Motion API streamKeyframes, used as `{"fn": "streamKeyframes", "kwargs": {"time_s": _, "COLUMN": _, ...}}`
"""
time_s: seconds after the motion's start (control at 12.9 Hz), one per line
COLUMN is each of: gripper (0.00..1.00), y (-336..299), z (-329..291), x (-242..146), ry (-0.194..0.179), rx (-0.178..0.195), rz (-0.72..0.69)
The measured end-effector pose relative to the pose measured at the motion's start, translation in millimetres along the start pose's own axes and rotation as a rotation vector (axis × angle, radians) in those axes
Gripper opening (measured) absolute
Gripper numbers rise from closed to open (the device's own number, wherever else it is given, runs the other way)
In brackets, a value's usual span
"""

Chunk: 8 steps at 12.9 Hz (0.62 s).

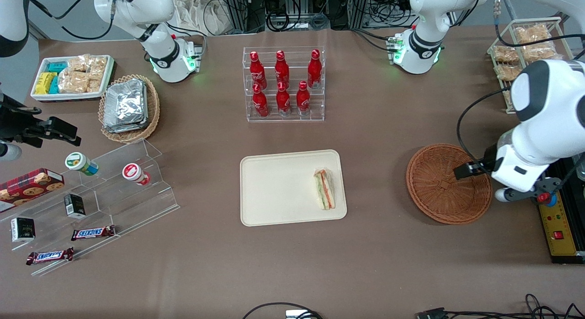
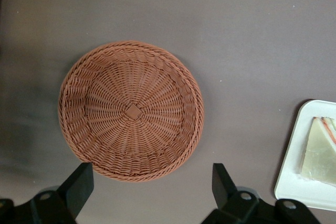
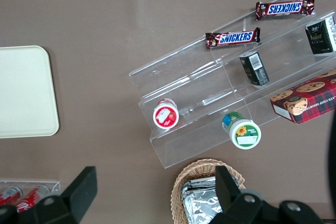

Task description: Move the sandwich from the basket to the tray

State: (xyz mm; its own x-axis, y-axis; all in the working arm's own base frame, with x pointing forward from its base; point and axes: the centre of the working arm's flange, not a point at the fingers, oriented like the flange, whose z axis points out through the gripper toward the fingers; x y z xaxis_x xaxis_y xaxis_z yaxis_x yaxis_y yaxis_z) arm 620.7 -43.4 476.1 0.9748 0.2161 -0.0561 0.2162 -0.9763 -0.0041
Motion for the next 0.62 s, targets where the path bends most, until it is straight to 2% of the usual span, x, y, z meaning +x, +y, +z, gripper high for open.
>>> {"fn": "streamKeyframes", "kwargs": {"time_s": 0.23, "gripper": 1.0, "y": -2, "z": -4, "x": 3, "ry": 0.023, "rx": -0.016, "rz": 0.022}}
{"fn": "streamKeyframes", "kwargs": {"time_s": 0.62, "gripper": 1.0, "y": 12, "z": -25, "x": -11, "ry": 0.061, "rx": -0.003, "rz": 0.045}}
